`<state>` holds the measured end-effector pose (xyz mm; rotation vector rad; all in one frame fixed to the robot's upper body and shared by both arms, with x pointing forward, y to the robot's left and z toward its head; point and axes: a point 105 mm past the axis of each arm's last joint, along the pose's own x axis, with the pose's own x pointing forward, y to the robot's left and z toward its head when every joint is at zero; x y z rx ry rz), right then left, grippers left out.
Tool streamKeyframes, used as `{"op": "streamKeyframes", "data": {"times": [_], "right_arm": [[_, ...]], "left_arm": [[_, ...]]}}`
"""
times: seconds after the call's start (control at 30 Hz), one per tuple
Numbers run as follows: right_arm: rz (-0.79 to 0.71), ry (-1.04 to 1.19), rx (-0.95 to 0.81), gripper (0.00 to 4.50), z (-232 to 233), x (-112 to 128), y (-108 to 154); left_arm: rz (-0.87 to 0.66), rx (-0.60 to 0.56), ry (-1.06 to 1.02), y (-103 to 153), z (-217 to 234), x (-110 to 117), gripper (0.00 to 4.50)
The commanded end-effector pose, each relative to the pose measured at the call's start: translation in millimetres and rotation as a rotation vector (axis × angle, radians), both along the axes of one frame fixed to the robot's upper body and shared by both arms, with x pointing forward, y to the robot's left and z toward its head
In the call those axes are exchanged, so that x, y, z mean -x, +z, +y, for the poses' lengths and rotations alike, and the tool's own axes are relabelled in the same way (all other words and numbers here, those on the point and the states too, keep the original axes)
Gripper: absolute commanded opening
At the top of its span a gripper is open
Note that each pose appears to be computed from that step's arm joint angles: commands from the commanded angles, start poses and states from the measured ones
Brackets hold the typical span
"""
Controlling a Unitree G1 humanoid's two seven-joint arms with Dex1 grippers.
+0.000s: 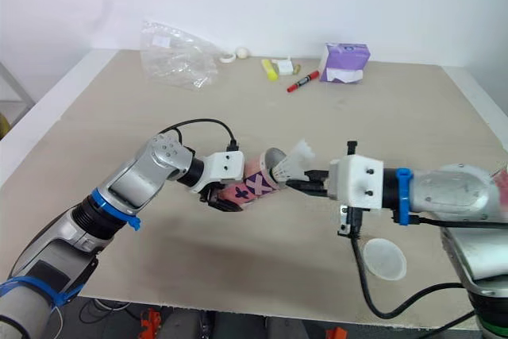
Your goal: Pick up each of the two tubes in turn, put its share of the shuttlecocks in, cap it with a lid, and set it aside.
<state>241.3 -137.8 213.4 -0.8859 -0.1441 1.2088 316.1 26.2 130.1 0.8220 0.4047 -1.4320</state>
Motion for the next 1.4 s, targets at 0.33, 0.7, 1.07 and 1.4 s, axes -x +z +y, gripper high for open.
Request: {"op": "streamKeyframes", "data": {"times": [0.33,0.7,1.07,1.4], "right_arm": [[0.04,0.021,-0.023,3.51,-9.5,9.9,24.6],[0.135,-0.144,-0.114,3.65,-33.1,-23.0,49.4],[0.196,0.02,0.052,0.08,18.4,-32.8,23.4],[0.244,0.095,0.226,0.08,42.0,-47.2,-24.0]], "left_arm": [[0.004,-0.015,-0.011,-6.7,-4.5,3.1,3.06],[0.0,-0.016,-0.015,-7.1,-5.4,2.2,3.06],[-0.008,-0.014,-0.013,-5.4,-6.3,0.3,3.06],[-0.01,-0.012,-0.013,-5.6,-7.2,-0.2,3.06]]}}
